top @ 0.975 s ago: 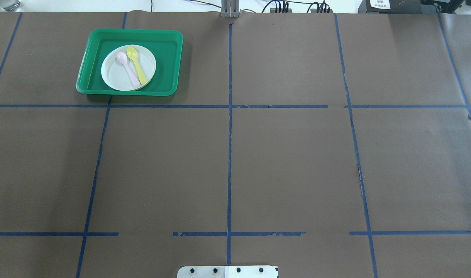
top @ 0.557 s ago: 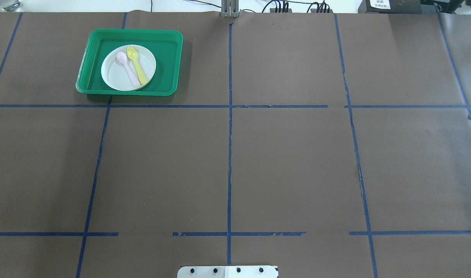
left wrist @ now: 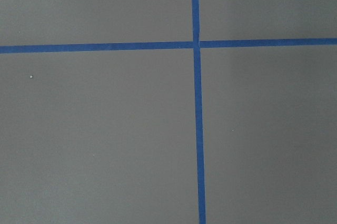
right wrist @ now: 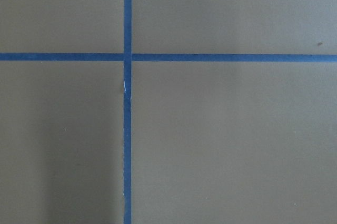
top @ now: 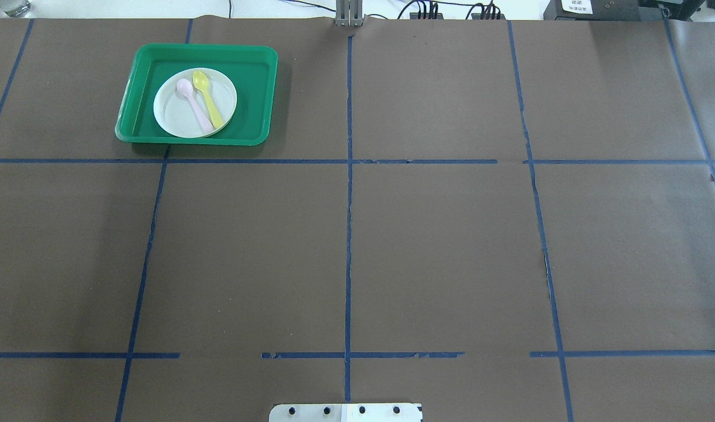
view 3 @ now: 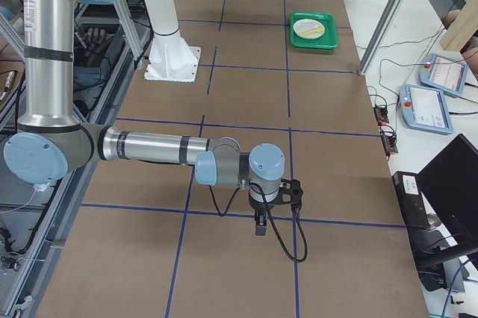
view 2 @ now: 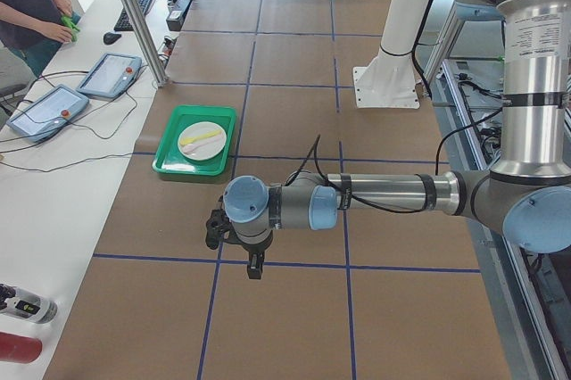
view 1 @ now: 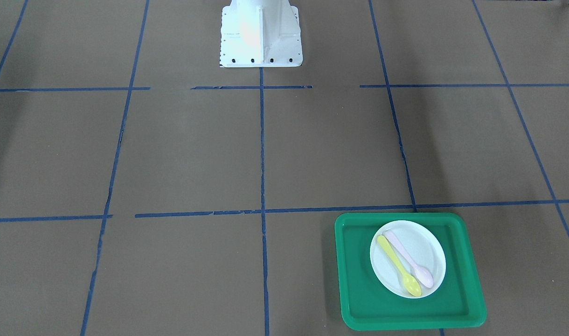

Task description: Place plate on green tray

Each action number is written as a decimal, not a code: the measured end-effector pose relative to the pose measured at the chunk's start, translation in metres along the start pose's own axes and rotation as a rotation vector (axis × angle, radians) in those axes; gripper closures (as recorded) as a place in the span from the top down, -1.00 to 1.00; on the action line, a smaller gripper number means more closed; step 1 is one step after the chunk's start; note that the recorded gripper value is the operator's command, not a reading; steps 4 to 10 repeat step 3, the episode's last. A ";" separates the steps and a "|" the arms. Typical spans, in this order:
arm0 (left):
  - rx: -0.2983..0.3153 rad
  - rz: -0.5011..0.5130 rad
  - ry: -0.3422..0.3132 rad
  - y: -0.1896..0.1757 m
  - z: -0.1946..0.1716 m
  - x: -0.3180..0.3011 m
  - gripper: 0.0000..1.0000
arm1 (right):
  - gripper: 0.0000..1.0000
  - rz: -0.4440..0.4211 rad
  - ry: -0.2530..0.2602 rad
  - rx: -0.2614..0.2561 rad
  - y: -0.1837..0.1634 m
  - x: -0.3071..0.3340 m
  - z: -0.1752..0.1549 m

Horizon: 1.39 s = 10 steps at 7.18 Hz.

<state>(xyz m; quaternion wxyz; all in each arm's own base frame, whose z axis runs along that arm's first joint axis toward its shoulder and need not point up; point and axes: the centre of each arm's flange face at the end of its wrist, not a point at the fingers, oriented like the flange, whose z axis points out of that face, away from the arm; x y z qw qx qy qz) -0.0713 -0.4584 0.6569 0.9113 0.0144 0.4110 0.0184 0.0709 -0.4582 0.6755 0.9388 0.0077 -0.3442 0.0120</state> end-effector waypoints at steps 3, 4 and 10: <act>0.005 0.006 -0.003 -0.003 -0.002 0.002 1.00 | 1.00 0.000 0.000 0.000 0.000 0.000 0.000; 0.005 0.006 -0.003 -0.003 -0.002 0.002 1.00 | 1.00 0.000 0.000 0.000 0.000 0.000 0.000; 0.005 0.006 -0.003 -0.003 -0.002 0.002 1.00 | 1.00 0.000 0.000 0.000 0.000 0.000 0.000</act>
